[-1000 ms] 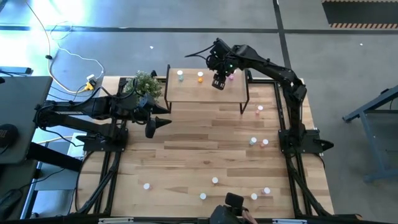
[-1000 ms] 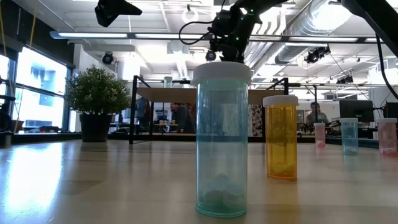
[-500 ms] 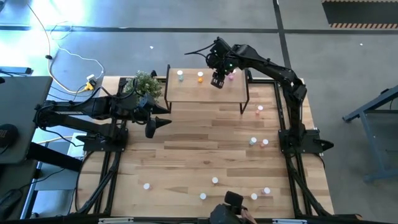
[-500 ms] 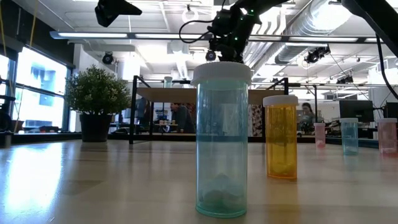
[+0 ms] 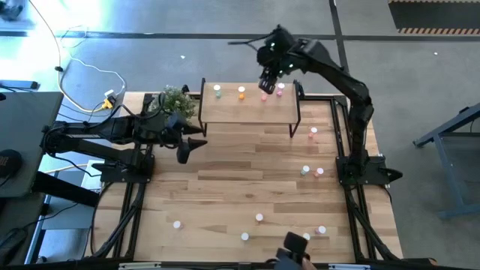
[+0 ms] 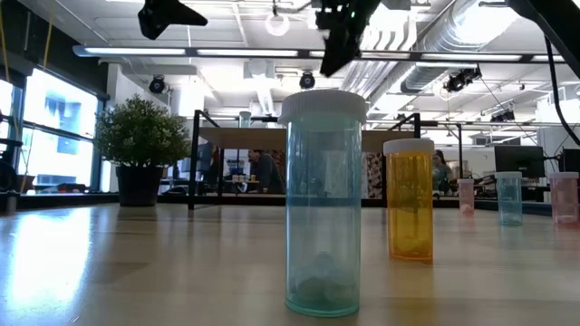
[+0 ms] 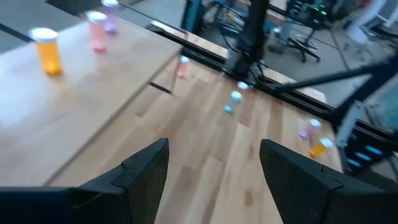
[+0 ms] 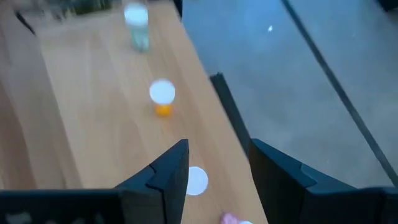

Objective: Pick and place medicine bottles onto shelf by color
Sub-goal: Adjust the violet pill bottle on the shelf

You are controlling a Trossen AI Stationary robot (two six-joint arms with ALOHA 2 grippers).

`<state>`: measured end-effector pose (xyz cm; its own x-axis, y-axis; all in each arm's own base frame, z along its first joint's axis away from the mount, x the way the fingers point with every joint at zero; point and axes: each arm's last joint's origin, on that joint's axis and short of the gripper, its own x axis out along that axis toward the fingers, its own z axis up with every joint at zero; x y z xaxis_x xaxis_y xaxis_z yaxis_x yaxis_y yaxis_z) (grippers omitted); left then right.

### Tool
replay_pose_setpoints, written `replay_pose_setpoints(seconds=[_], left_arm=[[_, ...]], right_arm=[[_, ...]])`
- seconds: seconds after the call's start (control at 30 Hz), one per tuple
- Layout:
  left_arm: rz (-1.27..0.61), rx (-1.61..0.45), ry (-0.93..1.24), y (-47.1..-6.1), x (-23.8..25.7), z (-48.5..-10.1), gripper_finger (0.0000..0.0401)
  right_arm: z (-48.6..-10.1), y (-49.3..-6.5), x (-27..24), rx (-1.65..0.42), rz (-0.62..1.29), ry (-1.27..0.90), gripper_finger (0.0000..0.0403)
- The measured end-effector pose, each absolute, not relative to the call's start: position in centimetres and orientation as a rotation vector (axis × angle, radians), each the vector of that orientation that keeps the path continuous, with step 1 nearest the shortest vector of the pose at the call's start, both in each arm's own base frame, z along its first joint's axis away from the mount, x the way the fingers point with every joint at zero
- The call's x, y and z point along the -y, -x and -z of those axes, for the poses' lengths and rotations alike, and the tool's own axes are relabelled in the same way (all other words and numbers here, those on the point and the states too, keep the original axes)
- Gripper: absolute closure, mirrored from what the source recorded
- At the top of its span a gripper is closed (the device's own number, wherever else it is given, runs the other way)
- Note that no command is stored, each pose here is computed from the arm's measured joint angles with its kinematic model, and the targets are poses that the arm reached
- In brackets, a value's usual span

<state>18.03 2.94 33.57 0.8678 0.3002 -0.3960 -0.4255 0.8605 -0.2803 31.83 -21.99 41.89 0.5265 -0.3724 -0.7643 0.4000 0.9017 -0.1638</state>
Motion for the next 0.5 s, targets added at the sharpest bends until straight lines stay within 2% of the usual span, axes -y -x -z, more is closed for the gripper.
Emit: replay_pose_setpoints(seconds=[0.27, 0.5], left_arm=[[-0.546, -0.315, 0.275, -17.7, -4.5, -33.8, 0.0158], [-0.576, -0.191, 0.21, -17.6, -6.5, -35.1, 0.0158]], right_arm=[[-45.4, -27.7, 20.3, -0.743, 0.571, -0.147, 0.0245], [-43.8, -24.7, 20.3, -0.763, 0.71, -0.314, 0.0245]])
